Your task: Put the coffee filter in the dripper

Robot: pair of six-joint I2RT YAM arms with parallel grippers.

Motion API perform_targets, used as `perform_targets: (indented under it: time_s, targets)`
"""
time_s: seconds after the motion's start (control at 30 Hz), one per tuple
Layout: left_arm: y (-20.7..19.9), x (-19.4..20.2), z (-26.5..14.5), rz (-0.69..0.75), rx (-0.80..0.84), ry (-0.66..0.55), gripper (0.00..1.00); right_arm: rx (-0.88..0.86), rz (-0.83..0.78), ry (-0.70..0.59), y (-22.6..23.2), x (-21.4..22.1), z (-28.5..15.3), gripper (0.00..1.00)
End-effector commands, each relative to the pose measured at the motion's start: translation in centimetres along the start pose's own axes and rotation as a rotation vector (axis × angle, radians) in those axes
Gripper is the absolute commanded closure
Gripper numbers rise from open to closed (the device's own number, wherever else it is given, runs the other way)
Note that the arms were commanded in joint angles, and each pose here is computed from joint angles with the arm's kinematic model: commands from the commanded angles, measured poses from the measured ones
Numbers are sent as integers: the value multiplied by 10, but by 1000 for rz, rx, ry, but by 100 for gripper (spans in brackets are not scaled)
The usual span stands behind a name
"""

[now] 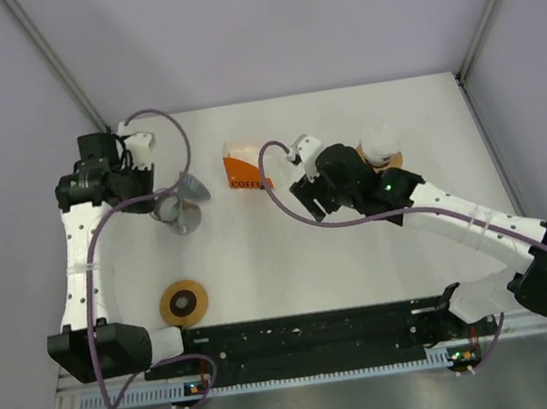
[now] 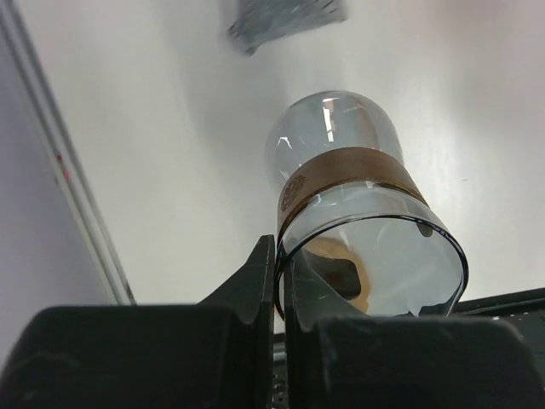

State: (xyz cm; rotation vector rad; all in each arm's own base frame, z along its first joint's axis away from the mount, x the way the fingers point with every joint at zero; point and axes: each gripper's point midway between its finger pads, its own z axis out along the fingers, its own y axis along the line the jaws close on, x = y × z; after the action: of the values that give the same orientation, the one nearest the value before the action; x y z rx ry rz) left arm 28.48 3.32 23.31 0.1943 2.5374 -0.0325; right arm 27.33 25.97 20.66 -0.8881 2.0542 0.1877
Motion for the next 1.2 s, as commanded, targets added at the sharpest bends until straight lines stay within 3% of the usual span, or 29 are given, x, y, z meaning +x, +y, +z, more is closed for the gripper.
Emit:
perform_targets:
  time_s: [0.0,0.27,0.5,0.77,1.03,1.17]
  targets:
    - [-68,-31,-19,130,83,-75,100,-12,184,-168,-12,-39,-29,29]
    - [-178,-54,14,442,177,-91,100,98,378,-259,-60,-30,-55,24]
    - [-247,-57,60,483,320,-86,100,139,394,-260,-68,-16,-65,22]
    - [-279,-31,104,535,333,31,100,148,383,-247,-69,-11,-65,22]
    - [-289,-12,118,602,320,106,99,138,372,-231,-67,-7,-61,22]
    - [-293,-6,118,611,346,147,87,128,365,-229,-65,-6,-60,22]
